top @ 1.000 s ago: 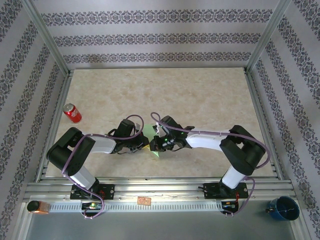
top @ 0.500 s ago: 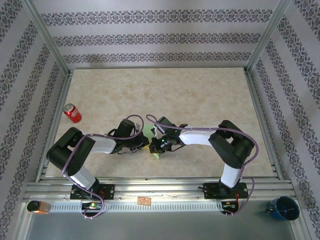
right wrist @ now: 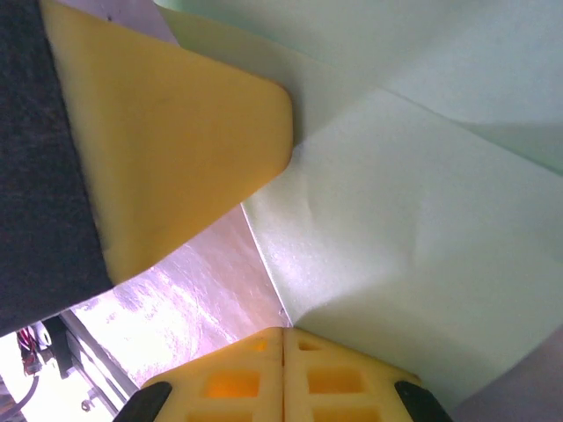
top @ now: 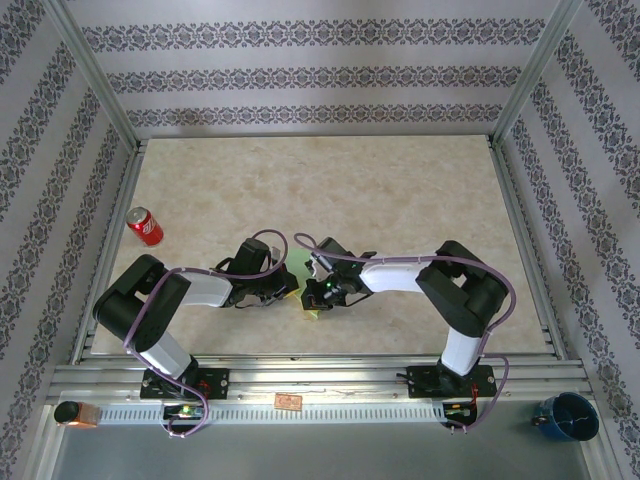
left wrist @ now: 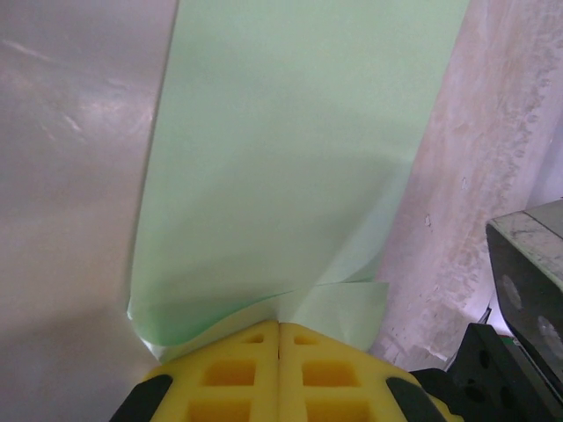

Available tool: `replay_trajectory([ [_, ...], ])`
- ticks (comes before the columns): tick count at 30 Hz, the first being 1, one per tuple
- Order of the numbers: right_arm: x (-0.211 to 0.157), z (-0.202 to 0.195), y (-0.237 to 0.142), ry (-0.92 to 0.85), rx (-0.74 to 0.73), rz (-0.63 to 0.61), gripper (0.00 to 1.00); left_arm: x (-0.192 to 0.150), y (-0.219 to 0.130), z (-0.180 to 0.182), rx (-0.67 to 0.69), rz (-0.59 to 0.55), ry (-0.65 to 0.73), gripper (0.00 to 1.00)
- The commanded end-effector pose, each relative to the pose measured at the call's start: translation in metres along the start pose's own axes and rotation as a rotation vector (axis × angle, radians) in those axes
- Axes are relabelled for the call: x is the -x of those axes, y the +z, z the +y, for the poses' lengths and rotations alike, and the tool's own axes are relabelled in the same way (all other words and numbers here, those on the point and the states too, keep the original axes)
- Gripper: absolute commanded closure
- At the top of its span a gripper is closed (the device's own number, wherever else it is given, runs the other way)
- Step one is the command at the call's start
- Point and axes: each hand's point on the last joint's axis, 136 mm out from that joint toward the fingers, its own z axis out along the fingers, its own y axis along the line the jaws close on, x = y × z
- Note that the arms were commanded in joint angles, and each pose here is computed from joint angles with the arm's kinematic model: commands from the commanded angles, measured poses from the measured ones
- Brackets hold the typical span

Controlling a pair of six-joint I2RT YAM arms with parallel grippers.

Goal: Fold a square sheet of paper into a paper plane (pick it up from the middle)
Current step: Third fold the triangle at the center of the table.

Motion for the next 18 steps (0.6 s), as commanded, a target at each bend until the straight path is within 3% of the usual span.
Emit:
replay_trajectory([
  [1,-0.022,-0.015,0.005,0.024,-0.039,0.046,0.91,-0.007,0.002,0.024,0.077,0.0,-0.007,1.0],
  [18,-0.047,-0.021,-0.005,0.049,0.028,0.028,0.87,-0.009,0.005,0.033,0.098,0.003,-0.022,1.0],
])
